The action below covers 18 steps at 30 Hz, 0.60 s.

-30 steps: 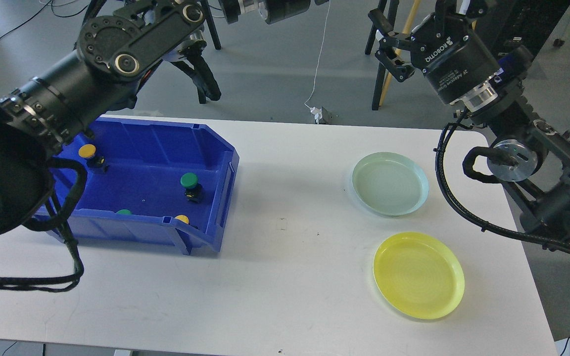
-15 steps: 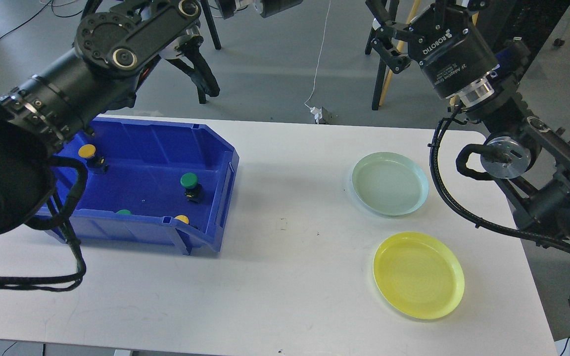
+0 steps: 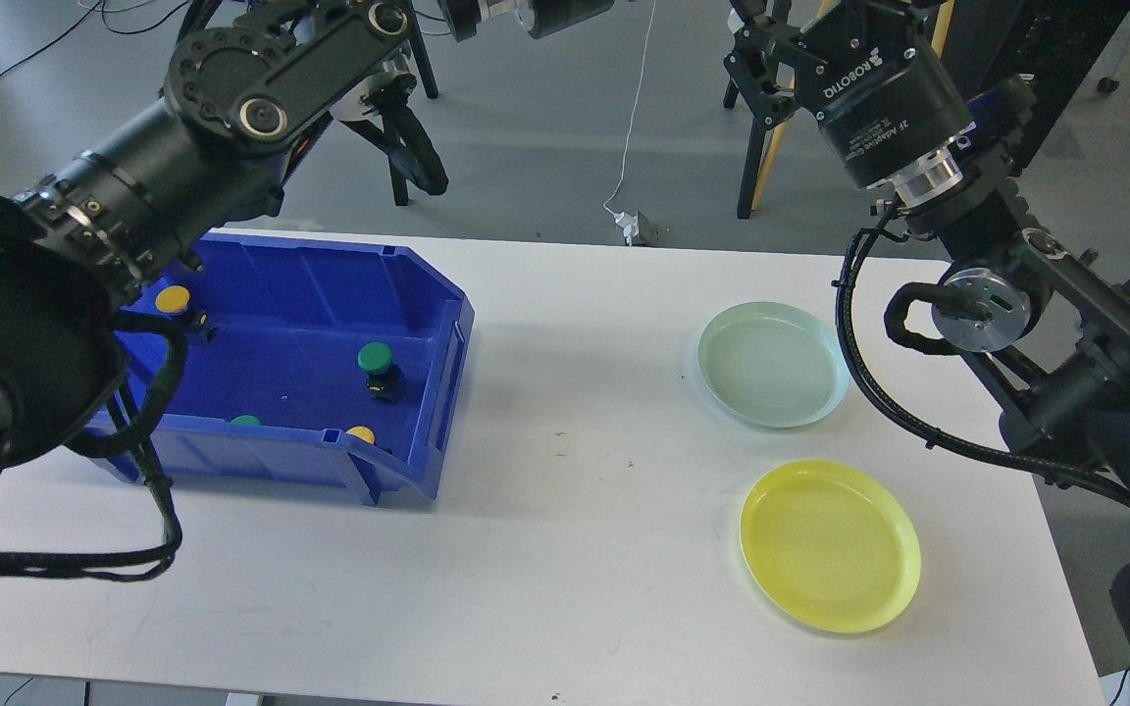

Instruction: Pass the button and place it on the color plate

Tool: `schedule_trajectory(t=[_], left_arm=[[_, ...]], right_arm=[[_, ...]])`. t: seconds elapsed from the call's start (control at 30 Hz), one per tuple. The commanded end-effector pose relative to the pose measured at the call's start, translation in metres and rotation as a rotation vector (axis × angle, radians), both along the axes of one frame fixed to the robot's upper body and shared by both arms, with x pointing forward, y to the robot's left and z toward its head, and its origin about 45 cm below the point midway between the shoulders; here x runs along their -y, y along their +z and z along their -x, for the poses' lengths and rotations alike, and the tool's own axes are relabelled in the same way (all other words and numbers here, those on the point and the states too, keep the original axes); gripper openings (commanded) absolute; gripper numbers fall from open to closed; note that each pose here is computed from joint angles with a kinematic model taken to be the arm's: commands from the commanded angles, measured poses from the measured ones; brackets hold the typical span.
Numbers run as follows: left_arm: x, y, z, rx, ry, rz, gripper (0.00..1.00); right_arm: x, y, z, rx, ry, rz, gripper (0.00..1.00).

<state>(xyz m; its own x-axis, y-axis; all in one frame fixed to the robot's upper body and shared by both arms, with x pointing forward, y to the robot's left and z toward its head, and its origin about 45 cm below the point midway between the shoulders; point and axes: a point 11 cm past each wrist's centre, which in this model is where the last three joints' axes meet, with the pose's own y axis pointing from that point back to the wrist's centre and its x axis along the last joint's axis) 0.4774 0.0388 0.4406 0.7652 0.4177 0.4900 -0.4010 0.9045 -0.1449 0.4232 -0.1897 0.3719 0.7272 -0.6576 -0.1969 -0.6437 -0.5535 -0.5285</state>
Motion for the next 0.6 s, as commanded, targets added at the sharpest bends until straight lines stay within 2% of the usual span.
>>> schedule_trajectory(t=[0.0,0.43,0.57], left_arm=[[-0.0009,0.0000,-0.0006,-0.006,0.002,0.010,0.35],[-0.0046,0.0023,-0.0032,-0.031,0.013,0.049,0.35],[-0.0048,0.0016,-0.0032,-0.032,0.013,0.049,0.35]], right_arm=[[0.0002,-0.0004,0.0003,-0.001,0.000,0.001,0.69],[-0.0010,0.0009,0.0004,0.003,0.005,0.001,0.57],[-0.0011,0.0009,0.0005,0.004,0.007,0.001,0.48]])
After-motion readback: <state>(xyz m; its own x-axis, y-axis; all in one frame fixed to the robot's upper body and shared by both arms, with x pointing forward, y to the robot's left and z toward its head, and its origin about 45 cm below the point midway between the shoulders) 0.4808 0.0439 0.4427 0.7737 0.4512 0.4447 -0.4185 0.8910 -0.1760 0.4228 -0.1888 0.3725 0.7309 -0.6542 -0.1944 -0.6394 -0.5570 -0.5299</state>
